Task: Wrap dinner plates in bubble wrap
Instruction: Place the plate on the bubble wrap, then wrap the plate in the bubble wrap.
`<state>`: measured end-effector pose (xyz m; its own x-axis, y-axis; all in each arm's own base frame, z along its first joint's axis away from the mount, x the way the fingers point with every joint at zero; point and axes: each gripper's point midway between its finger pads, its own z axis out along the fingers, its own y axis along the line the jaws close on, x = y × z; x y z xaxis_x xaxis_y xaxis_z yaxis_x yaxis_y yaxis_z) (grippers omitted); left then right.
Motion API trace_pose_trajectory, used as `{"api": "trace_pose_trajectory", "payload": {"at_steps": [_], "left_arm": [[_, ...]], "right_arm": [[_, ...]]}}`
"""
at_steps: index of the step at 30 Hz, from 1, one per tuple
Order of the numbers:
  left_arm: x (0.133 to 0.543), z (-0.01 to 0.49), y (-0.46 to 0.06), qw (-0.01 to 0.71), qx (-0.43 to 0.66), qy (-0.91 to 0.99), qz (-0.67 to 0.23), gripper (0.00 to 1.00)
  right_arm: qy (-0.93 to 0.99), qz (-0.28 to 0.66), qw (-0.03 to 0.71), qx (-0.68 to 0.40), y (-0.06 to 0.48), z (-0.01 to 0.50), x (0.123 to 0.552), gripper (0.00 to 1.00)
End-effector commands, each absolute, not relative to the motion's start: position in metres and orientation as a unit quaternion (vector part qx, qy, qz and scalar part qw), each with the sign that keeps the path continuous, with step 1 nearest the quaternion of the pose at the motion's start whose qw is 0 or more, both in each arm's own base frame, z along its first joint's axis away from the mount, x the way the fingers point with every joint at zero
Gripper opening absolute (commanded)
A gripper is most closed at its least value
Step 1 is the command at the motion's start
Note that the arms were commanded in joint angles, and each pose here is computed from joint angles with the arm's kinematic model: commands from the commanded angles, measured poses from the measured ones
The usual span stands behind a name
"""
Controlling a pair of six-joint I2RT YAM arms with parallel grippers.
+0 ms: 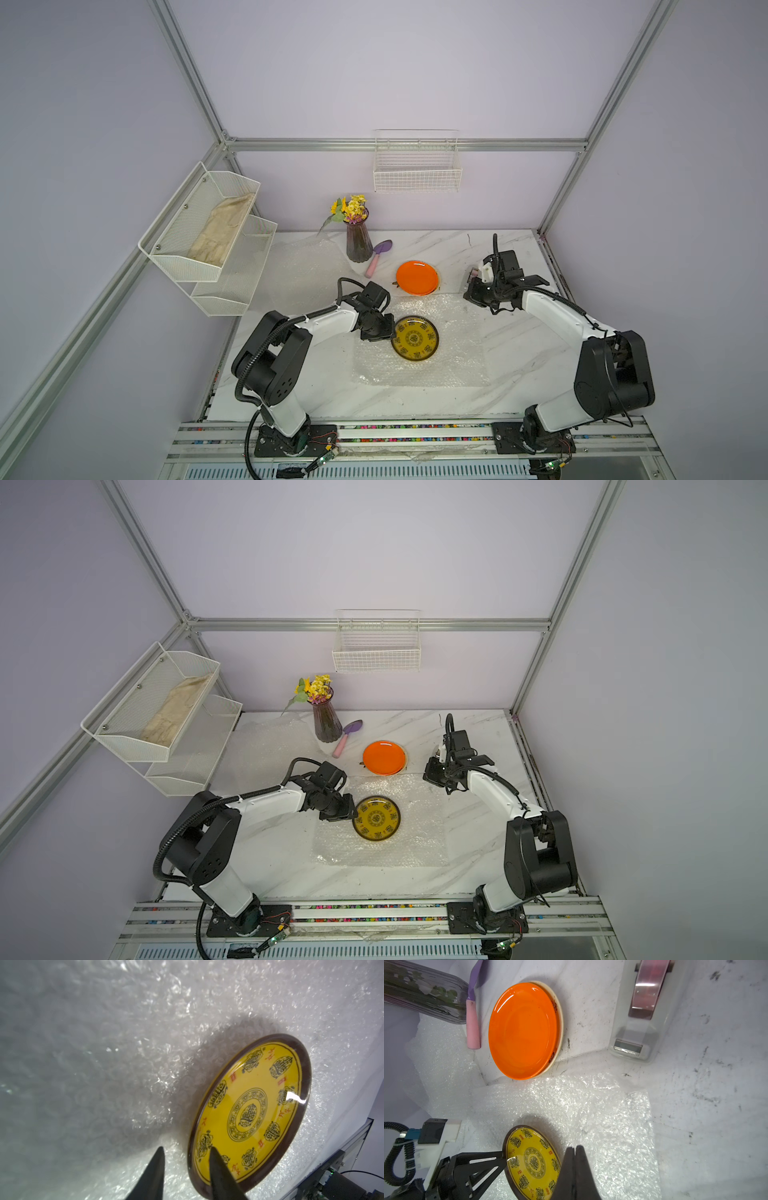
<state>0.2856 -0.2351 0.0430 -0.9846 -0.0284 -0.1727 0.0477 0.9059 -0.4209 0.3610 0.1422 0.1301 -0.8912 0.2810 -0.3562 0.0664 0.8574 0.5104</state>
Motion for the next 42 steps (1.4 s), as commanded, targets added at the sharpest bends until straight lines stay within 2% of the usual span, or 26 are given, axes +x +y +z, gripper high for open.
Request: {"api": "trace_pose_trajectory", "payload": {"at_steps": [1, 3, 8, 12, 16, 18, 23, 29, 38, 40, 42], "left_arm": [[0.293, 0.075, -0.229, 0.125, 0.018, 0.970, -0.206, 0.44], [0.290, 0.081, -0.224, 0.130, 0.017, 0.971, -0.198, 0.48], [0.263, 0.077, -0.208, 0.097, 0.006, 0.978, -0.183, 0.50], [0.231, 0.067, -0.190, 0.069, -0.027, 0.981, -0.178, 0.49], [0.201, 0.062, -0.177, 0.056, -0.055, 0.979, -0.189, 0.49], [0.189, 0.051, -0.171, 0.038, -0.066, 0.980, -0.183, 0.49], [0.169, 0.022, -0.153, 0.003, -0.082, 0.986, -0.144, 0.50], [0.167, 0.014, -0.140, -0.008, -0.090, 0.991, -0.099, 0.50], [0.193, 0.063, -0.168, 0.030, -0.077, 0.985, -0.152, 0.50], [0.196, 0.066, -0.177, 0.029, -0.070, 0.984, -0.162, 0.50], [0.195, 0.064, -0.181, 0.022, -0.069, 0.985, -0.158, 0.50]], "right_arm": [[0.941, 0.249, 0.217, 0.076, 0.142, 0.137, 0.355, 0.06], [0.941, 0.255, 0.217, 0.054, 0.149, 0.140, 0.351, 0.08], [0.935, 0.272, 0.222, -0.054, 0.184, 0.145, 0.326, 0.18], [0.911, 0.254, 0.247, -0.212, 0.220, 0.146, 0.283, 0.26], [0.850, 0.255, 0.271, -0.373, 0.245, 0.144, 0.230, 0.40], [0.829, 0.242, 0.269, -0.426, 0.249, 0.138, 0.211, 0.45], [0.803, 0.180, 0.233, -0.518, 0.253, 0.105, 0.177, 0.52], [0.757, 0.076, 0.177, -0.624, 0.253, 0.057, 0.149, 0.54], [0.713, -0.031, 0.146, -0.685, 0.240, 0.012, 0.136, 0.53], [0.709, -0.041, 0.142, -0.689, 0.238, 0.009, 0.136, 0.49], [0.708, -0.041, 0.143, -0.690, 0.238, 0.009, 0.135, 0.39]]}}
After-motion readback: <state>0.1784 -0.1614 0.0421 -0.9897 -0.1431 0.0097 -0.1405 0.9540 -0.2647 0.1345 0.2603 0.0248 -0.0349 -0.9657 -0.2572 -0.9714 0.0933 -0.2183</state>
